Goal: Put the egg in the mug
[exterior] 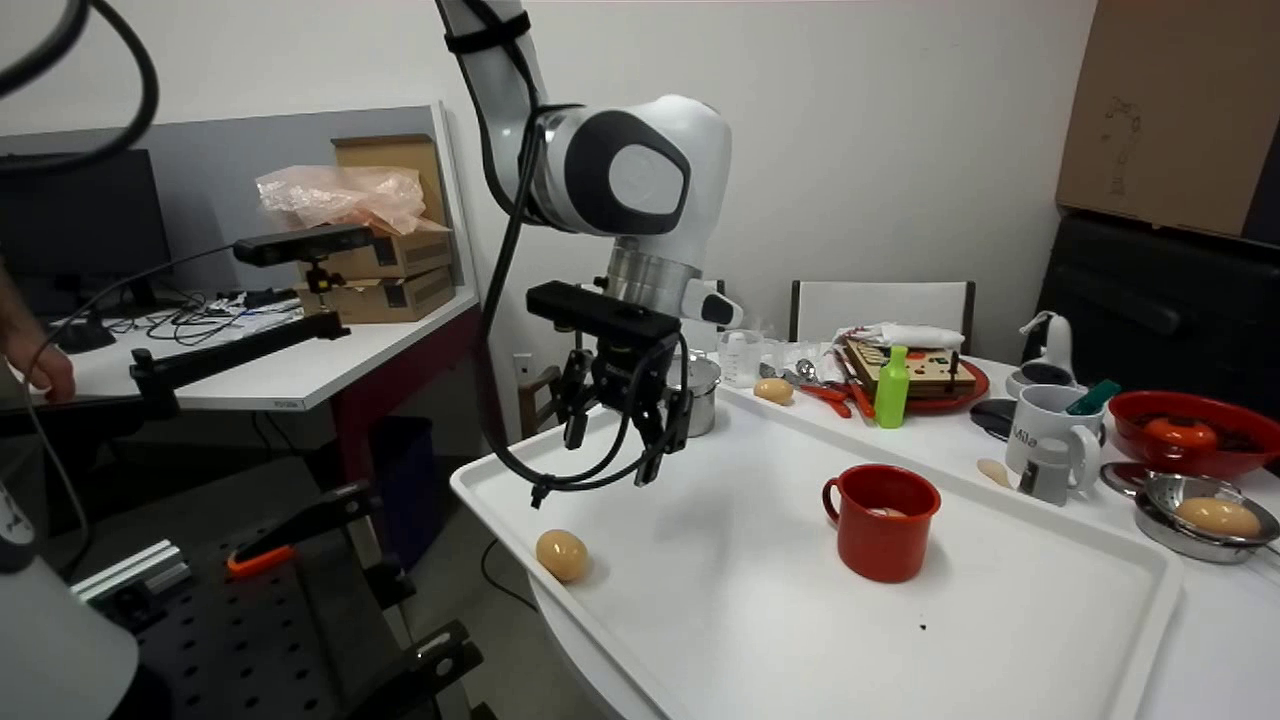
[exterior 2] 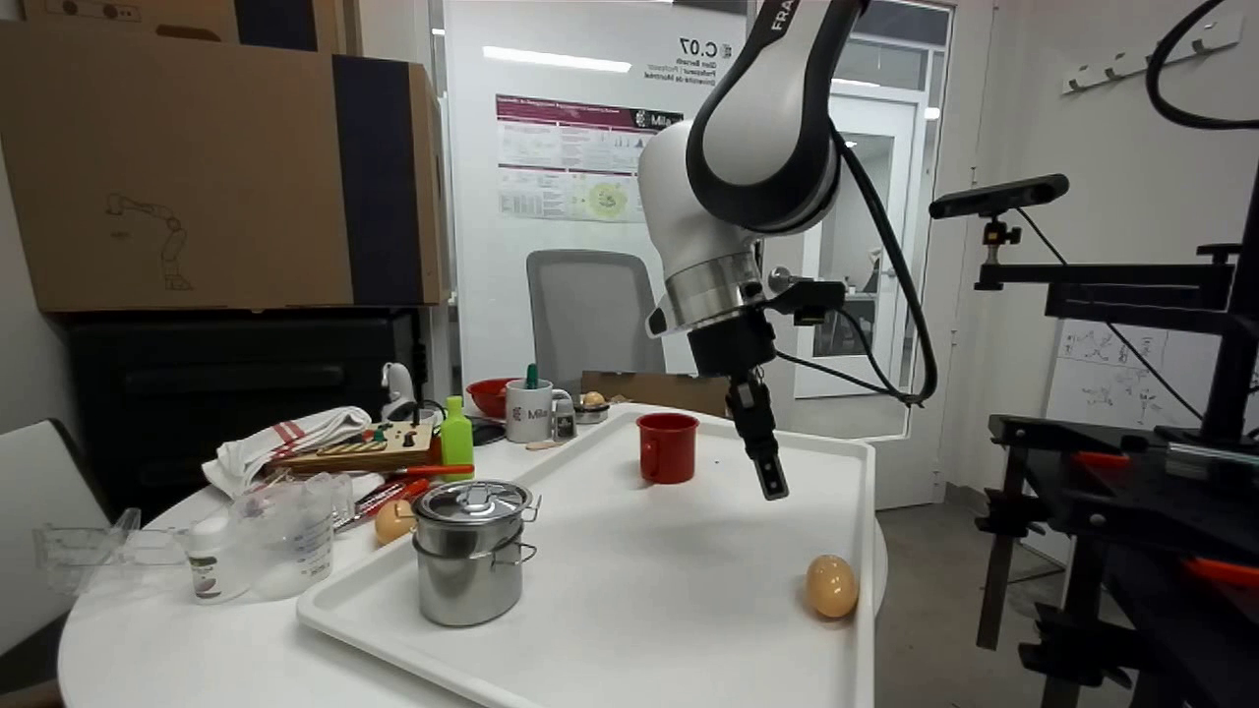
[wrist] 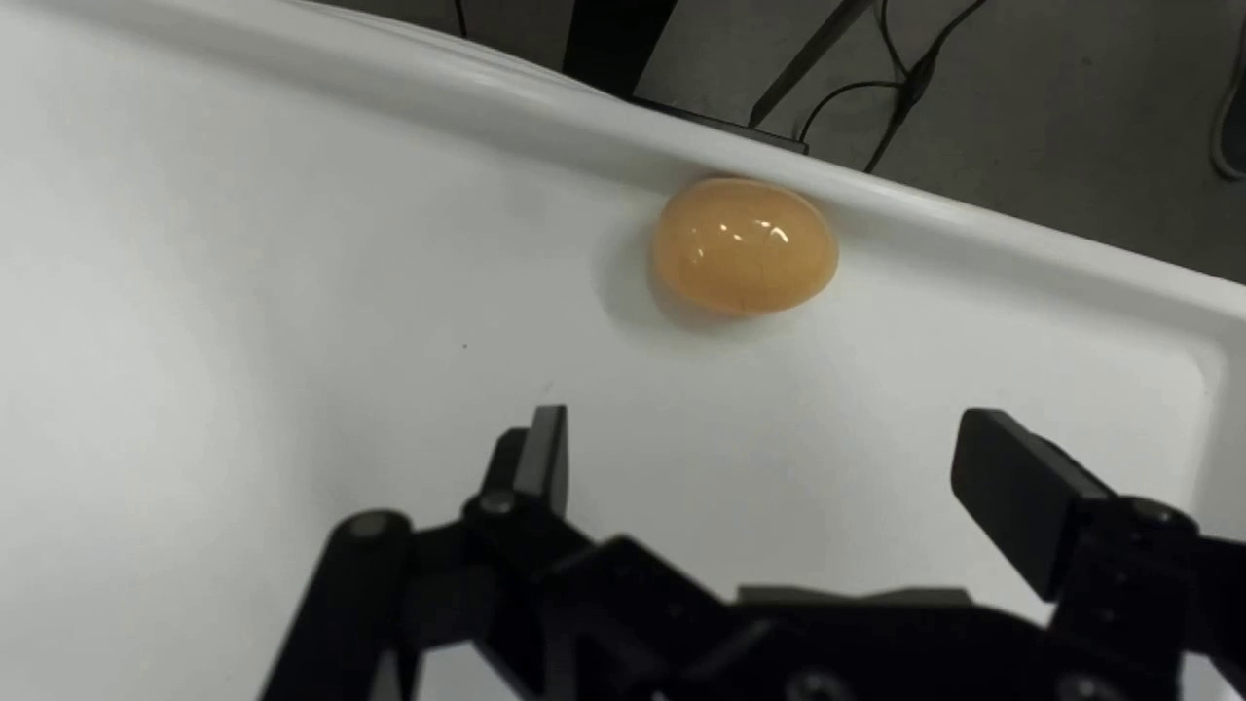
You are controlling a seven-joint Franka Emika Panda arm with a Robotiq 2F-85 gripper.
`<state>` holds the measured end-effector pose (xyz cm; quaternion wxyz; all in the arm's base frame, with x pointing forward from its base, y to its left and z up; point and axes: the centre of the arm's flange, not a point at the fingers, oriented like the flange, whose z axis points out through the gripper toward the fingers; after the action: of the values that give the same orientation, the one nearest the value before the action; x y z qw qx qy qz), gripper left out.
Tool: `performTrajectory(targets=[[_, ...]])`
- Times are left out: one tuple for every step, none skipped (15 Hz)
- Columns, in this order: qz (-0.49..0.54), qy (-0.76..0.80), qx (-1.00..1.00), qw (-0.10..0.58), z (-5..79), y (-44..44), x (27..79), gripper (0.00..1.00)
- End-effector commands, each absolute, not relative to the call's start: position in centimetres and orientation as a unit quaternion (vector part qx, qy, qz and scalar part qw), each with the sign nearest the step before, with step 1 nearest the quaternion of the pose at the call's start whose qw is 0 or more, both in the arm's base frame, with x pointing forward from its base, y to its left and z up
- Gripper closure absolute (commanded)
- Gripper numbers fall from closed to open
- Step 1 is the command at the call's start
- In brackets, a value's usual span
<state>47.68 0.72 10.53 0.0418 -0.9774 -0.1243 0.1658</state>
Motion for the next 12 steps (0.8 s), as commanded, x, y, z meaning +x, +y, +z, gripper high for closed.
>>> performTrajectory(targets=[[0.174,-0.095,-0.980,0.025,7.8,0.8,48.1,0.00],[0.177,-0.088,-0.980,0.018,7.2,0.8,47.9,0.00],[0.181,-0.081,-0.980,0.011,6.8,0.8,47.6,0.00],[0.187,-0.074,-0.980,0.004,6.3,0.8,47.3,0.00],[0.192,-0.069,-0.979,-0.002,6.0,0.9,47.0,0.00],[0.198,-0.064,-0.978,-0.006,6.0,1.2,46.4,0.00],[0.202,-0.066,-0.977,-0.006,6.0,1.5,46.0,0.00],[0.202,-0.072,-0.977,0.000,6.3,1.9,45.6,0.00],[0.199,-0.071,-0.977,0.009,6.1,1.1,46.1,0.00],[0.201,-0.073,-0.977,0.008,6.0,1.4,45.9,0.00],[0.201,-0.073,-0.977,0.008,6.0,1.6,45.9,0.00],[0.201,-0.073,-0.977,0.008,6.0,1.7,45.9,0.00]])
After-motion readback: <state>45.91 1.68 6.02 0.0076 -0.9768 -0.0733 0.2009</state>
